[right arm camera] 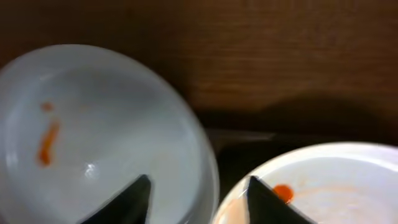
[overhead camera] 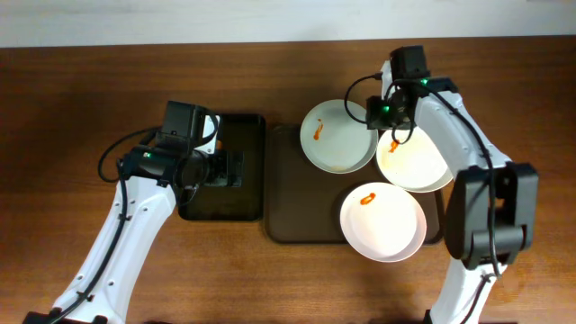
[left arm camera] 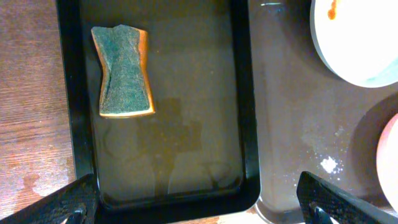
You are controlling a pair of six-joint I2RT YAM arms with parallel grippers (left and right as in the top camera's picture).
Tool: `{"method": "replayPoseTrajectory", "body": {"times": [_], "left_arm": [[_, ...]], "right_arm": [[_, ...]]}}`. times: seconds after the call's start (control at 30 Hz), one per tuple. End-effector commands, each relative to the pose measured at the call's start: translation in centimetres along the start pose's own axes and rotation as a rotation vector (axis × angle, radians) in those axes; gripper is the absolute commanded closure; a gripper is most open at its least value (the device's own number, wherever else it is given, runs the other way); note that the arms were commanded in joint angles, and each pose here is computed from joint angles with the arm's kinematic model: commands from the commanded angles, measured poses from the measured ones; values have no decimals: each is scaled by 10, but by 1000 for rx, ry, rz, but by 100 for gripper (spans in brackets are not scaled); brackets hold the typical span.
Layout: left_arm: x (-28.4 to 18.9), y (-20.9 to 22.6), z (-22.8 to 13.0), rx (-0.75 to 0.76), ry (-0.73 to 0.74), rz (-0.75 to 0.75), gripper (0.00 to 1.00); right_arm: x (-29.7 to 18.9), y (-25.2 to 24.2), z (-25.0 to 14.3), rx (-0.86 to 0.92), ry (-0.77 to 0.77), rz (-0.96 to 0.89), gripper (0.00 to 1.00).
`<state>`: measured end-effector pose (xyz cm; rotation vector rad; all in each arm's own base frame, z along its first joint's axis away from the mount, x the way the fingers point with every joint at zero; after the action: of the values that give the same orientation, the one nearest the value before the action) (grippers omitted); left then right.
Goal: Clean dirty plates on tray and stack at the side
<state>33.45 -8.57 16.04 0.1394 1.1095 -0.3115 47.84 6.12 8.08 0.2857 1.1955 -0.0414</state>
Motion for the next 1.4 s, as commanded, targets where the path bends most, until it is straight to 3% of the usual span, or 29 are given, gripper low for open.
{"method": "replayPoseTrajectory", "body": {"times": [0.0,0.27,0.4,0.73,0.8,0.83,1.03,1.07,1.2,1.27,1.37], "left_arm": [[-3,1,5,1,-16,3,0],[-3,1,6,1,-20,3,0],[-3,1,6,1,-20,4,0],[-3,1,7,2,-24,4,0],[-3,3,8,2,-28,12,0],[-3,3,8,2,-29,15,0],[-3,3,10,3,-38,15,0],[-3,3,10,3,-37,15,0],[-3,6,10,2,-38,33,1],[-4,20,8,0,-27,120,5],[6,22,7,-1,-3,122,6]], "right_arm": [[6,-7,-1,-14,1,-66,60],[32,-11,-45,-17,108,-56,64],[36,-3,-48,-36,97,-46,70],[34,5,-27,-43,13,-21,64],[34,5,-26,-42,13,-20,69],[34,5,-29,-41,27,-19,78],[35,19,-37,-66,46,9,82],[35,22,-42,-74,58,8,94],[34,27,-52,-88,89,2,96],[32,19,-70,-80,169,-30,96],[27,12,-89,-40,250,-63,96]]}}
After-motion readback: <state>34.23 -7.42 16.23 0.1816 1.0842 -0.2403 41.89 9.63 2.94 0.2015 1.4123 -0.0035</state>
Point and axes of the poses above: each gripper's point midway between its finger pads, its own x axis out along the fingers, its own y axis along the line the jaws close on, z = x × y, the point moved 1 cm from there along -x, back along the fingers, and after that the axes turned 13 degrees about x, right-handed, at the moved point
